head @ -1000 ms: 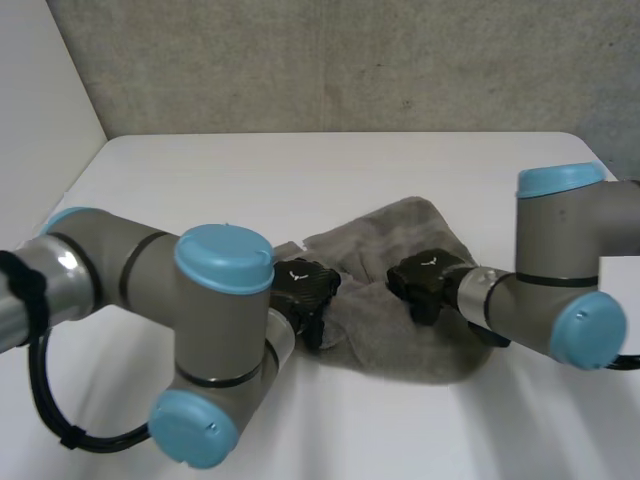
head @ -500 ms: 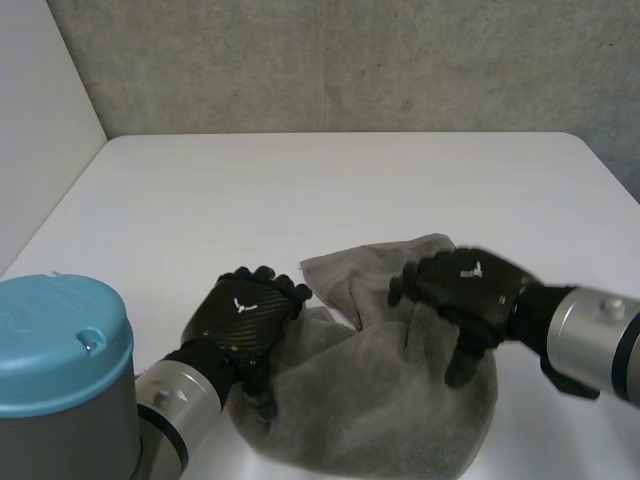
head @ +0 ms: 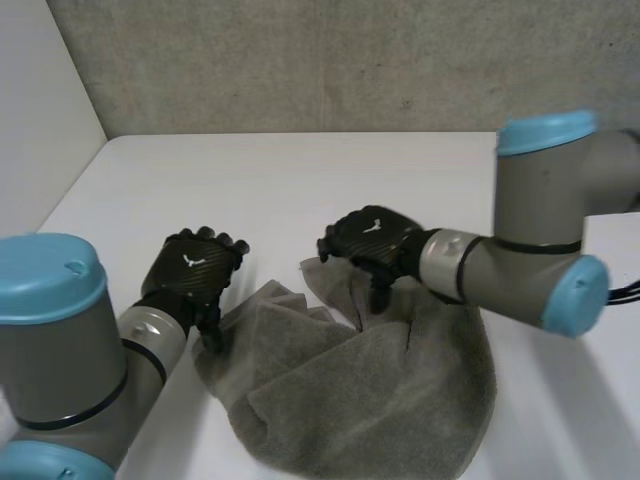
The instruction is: Fold the towel.
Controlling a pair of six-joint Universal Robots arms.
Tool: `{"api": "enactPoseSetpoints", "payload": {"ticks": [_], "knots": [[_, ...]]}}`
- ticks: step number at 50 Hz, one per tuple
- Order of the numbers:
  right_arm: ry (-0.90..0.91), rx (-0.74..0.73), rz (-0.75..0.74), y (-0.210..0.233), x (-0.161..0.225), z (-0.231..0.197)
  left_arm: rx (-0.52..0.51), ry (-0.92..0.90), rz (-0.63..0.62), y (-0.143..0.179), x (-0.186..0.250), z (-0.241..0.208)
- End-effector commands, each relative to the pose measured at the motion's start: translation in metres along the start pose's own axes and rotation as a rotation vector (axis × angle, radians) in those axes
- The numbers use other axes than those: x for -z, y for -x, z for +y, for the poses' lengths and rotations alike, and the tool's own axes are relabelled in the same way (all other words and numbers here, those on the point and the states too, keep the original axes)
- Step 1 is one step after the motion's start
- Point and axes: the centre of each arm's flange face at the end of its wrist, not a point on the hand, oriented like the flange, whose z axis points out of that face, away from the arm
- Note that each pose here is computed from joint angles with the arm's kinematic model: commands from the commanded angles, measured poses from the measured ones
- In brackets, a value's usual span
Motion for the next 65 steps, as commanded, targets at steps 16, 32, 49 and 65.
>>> {"api": "enactPoseSetpoints", "payload": {"ticks": [16, 32, 49, 65], "knots": [[0.074, 0.309, 0.049, 0.016, -0.039, 0.029, -0.041, 0.017, 0.183, -0.049, -0.027, 0.033], [-0.264, 0.307, 0.580, -0.065, -0.035, -0.062, 0.015, -0.372, -0.053, -0.008, -0.075, -0.076], [-0.540, 0.083, 0.780, -0.119, 0.064, -0.098, 0.146, -0.631, -0.382, 0.054, -0.038, -0.159], [-0.091, -0.135, 0.391, -0.046, 0.069, 0.038, 0.022, -0.183, -0.173, 0.001, 0.003, -0.001]]}}
